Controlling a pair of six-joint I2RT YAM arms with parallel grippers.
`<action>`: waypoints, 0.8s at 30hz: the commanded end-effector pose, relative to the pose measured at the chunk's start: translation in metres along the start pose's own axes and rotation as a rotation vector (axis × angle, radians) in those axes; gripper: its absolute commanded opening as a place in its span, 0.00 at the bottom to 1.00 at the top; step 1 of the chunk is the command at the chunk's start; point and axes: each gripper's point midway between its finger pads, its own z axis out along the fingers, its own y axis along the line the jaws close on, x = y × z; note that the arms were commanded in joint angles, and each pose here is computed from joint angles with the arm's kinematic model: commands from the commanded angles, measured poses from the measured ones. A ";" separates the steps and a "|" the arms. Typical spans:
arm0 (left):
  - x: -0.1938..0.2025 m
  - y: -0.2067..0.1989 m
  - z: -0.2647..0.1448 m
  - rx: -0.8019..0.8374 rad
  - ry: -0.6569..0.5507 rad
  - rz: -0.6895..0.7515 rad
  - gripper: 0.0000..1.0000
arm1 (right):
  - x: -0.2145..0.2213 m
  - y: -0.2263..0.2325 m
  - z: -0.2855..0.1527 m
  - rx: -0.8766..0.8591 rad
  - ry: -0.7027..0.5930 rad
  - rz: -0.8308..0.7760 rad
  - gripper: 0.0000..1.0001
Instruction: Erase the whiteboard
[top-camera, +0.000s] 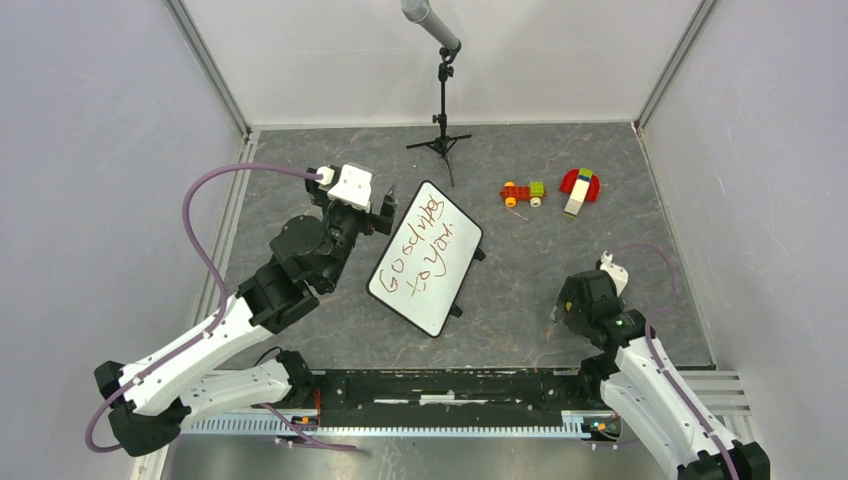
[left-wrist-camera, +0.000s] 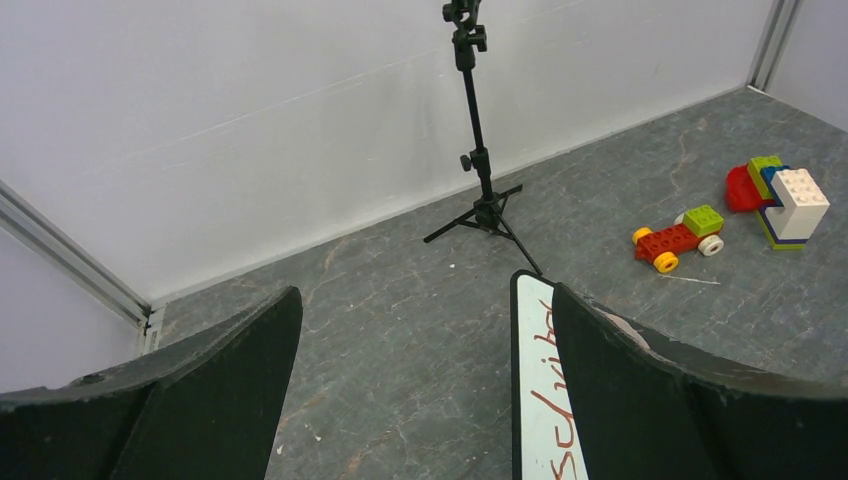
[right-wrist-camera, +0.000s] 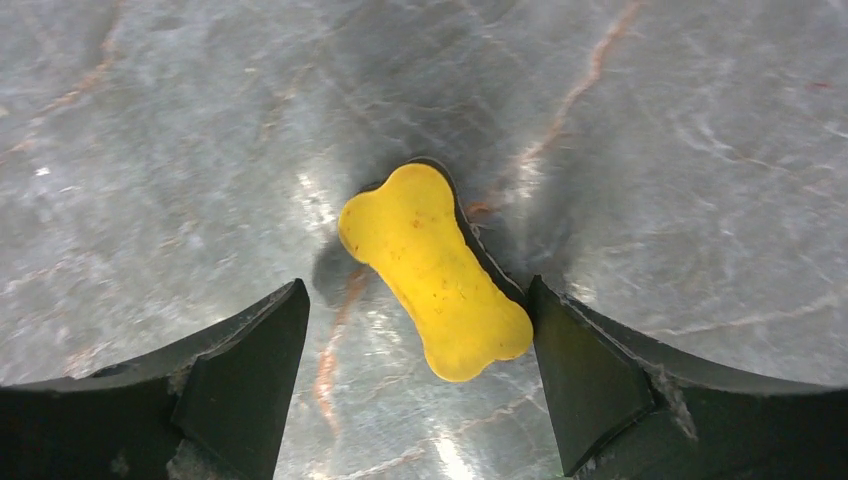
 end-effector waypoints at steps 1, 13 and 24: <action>-0.013 0.007 0.000 -0.026 -0.034 -0.042 1.00 | 0.032 0.048 -0.002 -0.270 0.141 0.028 0.85; -0.003 -0.001 0.007 -0.020 -0.003 -0.020 1.00 | 0.020 0.079 0.001 -0.212 0.040 -0.236 0.87; -0.008 -0.001 0.004 -0.008 -0.016 -0.048 1.00 | -0.009 0.068 0.006 -0.063 -0.091 -0.013 0.98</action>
